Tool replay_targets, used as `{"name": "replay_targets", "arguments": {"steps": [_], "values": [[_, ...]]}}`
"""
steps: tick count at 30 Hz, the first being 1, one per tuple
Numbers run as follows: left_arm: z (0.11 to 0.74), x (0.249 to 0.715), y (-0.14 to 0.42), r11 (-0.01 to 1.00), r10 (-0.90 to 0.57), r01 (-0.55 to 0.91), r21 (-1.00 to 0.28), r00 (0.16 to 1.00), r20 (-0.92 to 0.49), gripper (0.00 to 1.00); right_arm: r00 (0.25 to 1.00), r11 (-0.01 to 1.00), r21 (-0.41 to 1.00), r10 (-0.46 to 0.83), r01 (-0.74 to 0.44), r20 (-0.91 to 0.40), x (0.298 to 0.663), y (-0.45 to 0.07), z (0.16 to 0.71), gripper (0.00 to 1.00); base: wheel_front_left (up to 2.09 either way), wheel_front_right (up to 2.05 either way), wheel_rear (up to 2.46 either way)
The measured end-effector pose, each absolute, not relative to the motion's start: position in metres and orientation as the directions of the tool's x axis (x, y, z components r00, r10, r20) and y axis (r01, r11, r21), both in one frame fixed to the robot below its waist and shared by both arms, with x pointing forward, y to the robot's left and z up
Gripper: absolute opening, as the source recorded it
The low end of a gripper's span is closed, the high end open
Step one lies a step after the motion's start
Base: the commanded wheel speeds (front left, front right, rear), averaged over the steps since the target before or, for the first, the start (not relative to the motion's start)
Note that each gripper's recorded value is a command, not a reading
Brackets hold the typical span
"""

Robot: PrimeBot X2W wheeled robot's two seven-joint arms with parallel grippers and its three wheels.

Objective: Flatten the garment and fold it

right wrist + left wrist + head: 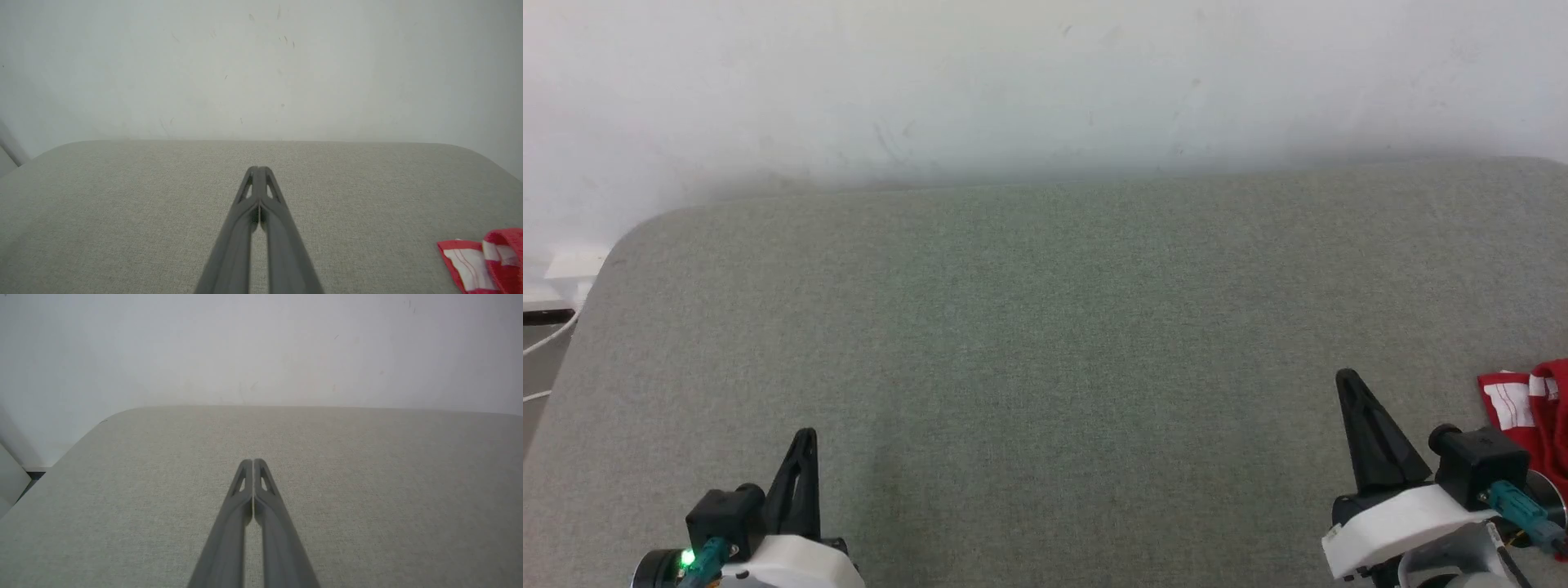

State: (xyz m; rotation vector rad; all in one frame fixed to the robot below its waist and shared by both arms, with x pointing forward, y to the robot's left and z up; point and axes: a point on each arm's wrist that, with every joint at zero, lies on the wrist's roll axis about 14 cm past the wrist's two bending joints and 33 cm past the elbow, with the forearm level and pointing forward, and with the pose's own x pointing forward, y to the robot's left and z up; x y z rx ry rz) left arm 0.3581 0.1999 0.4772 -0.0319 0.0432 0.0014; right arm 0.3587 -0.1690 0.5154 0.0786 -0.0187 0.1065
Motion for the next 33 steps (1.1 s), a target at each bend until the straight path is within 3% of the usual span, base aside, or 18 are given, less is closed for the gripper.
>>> {"name": "replay_targets", "arguments": {"steps": [33], "values": [[0.490, 0.362, 0.192, 1.000, -0.008, 0.008, -0.003, 0.999, -0.039, 0.00, 0.993, 0.992, 0.040, 0.117, -0.117, 0.003, 0.361, -0.166, 0.516, 0.00, 0.00, 0.00, 0.00]]}}
